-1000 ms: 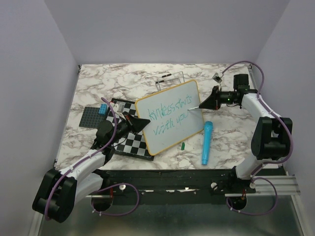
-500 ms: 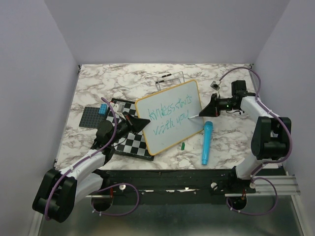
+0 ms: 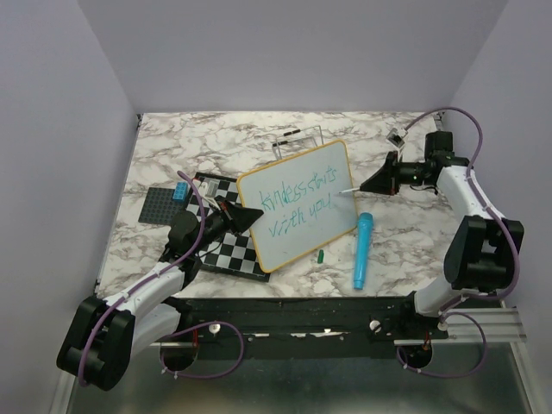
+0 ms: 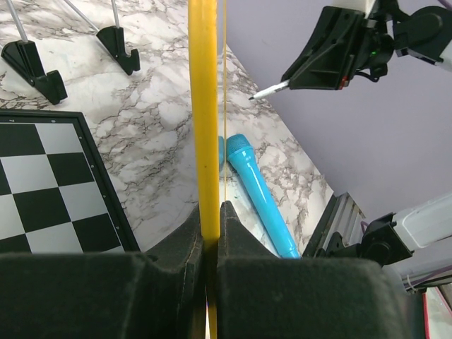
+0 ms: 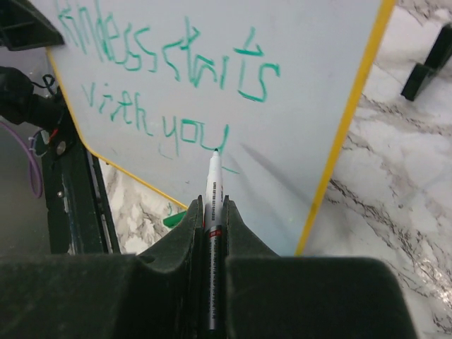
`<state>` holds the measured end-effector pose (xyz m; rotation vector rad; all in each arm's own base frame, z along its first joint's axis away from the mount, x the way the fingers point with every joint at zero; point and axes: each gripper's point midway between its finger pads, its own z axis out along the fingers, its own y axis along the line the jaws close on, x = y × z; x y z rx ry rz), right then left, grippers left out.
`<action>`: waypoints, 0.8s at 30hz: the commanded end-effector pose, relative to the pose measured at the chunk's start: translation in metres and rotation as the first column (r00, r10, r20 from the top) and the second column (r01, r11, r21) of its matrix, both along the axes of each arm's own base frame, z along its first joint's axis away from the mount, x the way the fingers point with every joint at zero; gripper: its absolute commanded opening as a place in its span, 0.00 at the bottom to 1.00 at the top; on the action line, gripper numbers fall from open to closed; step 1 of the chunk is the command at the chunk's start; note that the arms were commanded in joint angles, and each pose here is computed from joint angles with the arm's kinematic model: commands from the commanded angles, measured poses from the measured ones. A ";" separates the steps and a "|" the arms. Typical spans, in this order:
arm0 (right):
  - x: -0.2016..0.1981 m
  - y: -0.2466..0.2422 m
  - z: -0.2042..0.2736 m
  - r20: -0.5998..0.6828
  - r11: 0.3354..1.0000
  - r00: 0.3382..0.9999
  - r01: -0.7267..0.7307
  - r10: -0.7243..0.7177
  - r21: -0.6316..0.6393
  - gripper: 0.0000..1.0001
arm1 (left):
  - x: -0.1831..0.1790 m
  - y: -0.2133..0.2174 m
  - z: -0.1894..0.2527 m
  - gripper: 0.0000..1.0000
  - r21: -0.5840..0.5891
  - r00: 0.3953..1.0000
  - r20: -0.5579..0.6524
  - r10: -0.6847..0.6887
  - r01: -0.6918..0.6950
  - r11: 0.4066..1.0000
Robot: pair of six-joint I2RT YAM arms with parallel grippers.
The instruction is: Write a sentence on the whiteboard
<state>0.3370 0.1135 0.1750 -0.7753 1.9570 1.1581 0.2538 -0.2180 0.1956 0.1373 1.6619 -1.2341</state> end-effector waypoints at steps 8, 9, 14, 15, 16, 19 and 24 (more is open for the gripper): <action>-0.034 0.012 0.069 0.137 0.998 0.990 -0.032 0.023 0.060 0.01 | -0.006 -0.006 0.037 0.00 -0.023 0.988 0.146 -0.053 0.057 0.998; -0.036 0.012 0.073 0.140 0.998 0.990 -0.024 0.015 0.062 0.01 | -0.005 -0.006 0.038 0.00 -0.023 0.987 0.150 -0.052 0.056 0.998; -0.048 0.014 0.094 0.173 0.998 0.985 -0.008 -0.004 0.067 0.01 | -0.006 -0.007 0.044 0.00 -0.026 0.985 0.164 -0.055 0.060 0.998; -0.052 0.015 0.099 0.172 0.997 0.985 -0.005 -0.008 0.074 0.01 | -0.005 -0.007 0.046 0.00 -0.027 0.984 0.167 -0.055 0.060 0.998; -0.055 0.016 0.101 0.173 0.997 0.985 -0.007 -0.007 0.081 0.01 | -0.004 -0.007 0.047 0.00 -0.029 0.984 0.171 -0.053 0.059 0.998; -0.063 0.016 0.109 0.200 0.997 0.979 0.010 -0.025 0.076 0.01 | -0.003 -0.008 0.056 0.00 -0.034 0.981 0.186 -0.057 0.064 0.997; -0.081 0.018 0.106 0.232 0.997 0.972 0.026 -0.043 0.078 0.01 | 0.002 -0.009 0.075 0.00 -0.044 0.974 0.219 -0.049 0.061 0.997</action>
